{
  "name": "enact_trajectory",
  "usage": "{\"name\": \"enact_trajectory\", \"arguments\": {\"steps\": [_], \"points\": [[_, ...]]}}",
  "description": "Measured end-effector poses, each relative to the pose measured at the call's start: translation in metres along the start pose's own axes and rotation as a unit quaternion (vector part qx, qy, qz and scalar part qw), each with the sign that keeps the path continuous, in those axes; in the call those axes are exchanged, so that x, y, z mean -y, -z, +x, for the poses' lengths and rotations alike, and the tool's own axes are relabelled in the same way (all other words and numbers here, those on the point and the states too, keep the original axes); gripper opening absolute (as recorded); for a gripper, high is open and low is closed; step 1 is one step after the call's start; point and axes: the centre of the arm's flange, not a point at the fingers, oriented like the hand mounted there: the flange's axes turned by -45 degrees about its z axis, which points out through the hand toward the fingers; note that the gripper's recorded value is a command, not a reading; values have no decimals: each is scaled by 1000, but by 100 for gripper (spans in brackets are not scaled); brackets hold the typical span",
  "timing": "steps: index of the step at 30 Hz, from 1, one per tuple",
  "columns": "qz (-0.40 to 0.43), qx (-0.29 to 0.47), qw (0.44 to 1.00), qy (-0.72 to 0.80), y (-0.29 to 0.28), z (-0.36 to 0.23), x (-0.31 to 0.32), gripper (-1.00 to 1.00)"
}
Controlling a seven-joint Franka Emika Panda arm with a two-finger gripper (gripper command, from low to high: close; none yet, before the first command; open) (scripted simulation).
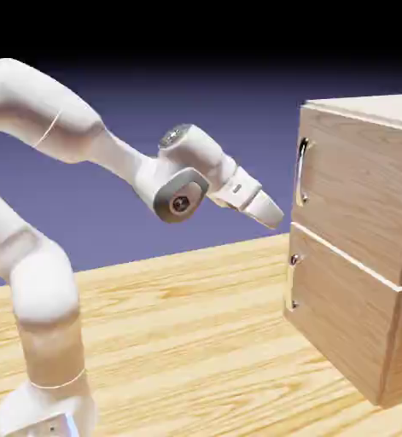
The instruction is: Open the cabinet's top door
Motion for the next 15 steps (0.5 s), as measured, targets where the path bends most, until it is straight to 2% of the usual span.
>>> {"name": "enact_trajectory", "arguments": {"steps": [15], "points": [[-19, -109, 990, -88, 88, 43, -10, 0]]}}
